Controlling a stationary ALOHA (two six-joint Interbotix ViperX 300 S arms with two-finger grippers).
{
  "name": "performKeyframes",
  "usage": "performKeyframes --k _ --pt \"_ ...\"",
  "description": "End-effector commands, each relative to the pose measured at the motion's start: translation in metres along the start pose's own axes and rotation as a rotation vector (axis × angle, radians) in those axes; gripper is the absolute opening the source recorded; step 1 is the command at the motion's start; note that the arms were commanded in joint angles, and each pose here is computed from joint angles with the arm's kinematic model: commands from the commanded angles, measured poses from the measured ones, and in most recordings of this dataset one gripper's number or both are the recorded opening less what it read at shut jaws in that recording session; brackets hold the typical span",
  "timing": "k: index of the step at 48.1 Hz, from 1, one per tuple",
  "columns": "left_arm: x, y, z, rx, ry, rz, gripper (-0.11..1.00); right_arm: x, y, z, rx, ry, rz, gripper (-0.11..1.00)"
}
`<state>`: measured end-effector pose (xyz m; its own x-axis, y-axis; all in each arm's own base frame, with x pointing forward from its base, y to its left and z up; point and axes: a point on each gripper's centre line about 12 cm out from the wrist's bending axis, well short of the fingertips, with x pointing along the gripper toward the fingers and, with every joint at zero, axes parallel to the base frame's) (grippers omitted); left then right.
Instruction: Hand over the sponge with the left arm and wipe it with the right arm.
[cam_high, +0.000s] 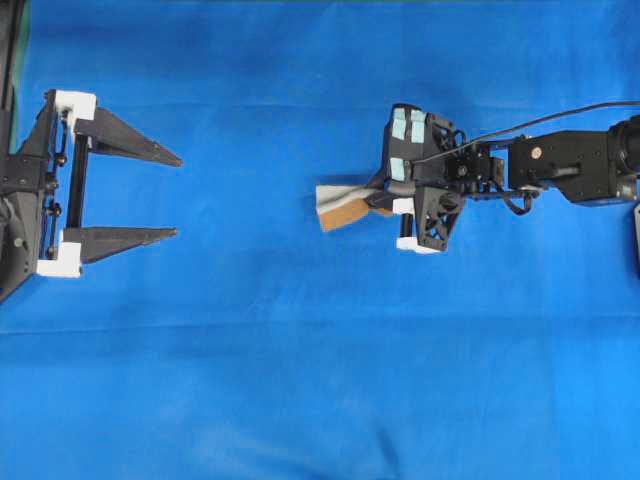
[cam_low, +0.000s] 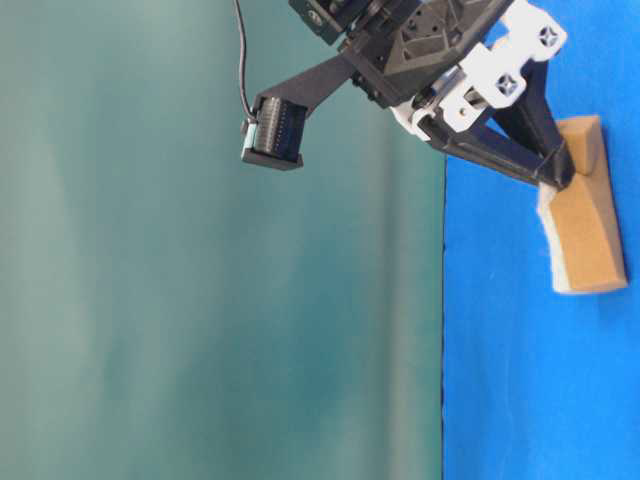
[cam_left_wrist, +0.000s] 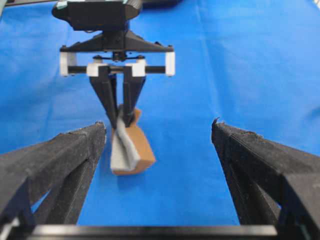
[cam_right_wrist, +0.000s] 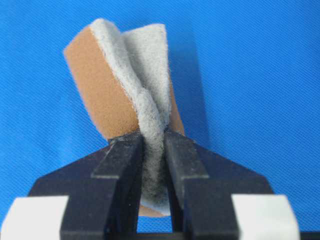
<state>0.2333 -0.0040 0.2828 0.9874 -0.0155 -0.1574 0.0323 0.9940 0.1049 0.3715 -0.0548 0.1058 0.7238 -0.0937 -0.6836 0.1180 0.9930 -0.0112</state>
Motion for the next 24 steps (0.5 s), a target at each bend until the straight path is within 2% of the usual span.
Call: performKeyframes --k 1,14,21,24 --pt "0.001 0.001 0.005 0.000 -0.020 0.004 0.93 -0.007 0.003 0.013 -0.003 -0.049 0.006 0.20" --pt "0.001 0.001 0.005 -0.002 -0.020 0.004 0.93 -0.006 0.011 0.016 -0.001 -0.052 0.022 0.20" --pt "0.001 0.001 0.005 -0.002 -0.018 0.004 0.93 -0.006 0.017 0.017 -0.004 -0.052 0.032 0.59" --pt "0.001 0.001 0.005 -0.002 -0.017 0.004 0.93 -0.007 0.018 0.019 -0.006 -0.057 0.035 0.70"
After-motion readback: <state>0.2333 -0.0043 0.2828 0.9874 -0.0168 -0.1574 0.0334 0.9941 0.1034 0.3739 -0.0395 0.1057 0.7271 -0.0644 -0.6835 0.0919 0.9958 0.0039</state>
